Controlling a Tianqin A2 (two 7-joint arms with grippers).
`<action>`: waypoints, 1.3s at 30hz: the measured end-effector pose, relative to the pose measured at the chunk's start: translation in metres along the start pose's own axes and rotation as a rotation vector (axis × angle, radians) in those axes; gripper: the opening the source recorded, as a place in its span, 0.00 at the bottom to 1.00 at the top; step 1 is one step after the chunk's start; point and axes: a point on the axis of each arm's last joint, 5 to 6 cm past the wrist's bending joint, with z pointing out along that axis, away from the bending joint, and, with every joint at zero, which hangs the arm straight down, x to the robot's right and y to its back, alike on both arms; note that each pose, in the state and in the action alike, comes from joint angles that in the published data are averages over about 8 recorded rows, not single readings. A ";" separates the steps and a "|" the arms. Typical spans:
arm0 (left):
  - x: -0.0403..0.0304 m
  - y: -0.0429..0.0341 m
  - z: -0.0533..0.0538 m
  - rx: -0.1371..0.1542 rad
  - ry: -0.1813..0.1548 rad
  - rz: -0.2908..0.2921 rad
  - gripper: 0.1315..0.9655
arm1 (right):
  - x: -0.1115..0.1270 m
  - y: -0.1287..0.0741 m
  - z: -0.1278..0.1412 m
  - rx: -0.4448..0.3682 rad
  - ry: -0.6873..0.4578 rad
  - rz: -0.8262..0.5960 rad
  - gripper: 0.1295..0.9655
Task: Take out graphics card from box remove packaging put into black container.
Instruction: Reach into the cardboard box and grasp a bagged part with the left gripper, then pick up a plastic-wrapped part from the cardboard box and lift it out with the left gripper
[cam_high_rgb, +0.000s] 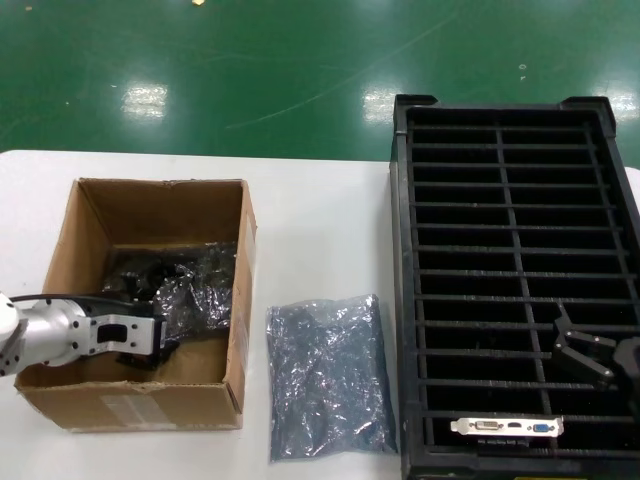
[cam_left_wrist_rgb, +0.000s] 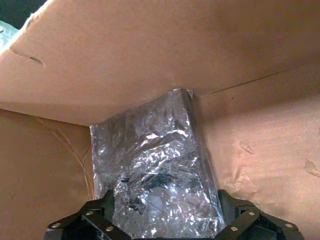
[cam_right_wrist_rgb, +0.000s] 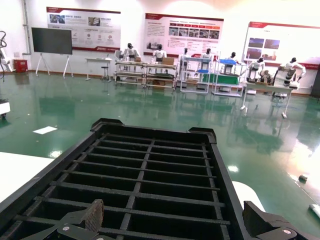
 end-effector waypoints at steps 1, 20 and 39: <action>0.0006 0.0000 0.001 -0.001 -0.001 0.000 0.74 | 0.000 0.000 0.000 0.000 0.000 0.000 1.00; 0.0022 -0.0068 -0.012 -0.001 -0.062 0.039 0.32 | 0.000 0.000 0.000 0.000 0.000 0.000 1.00; 0.0016 -0.0180 -0.059 0.020 -0.162 0.094 0.03 | 0.000 0.000 0.000 0.000 0.000 0.000 1.00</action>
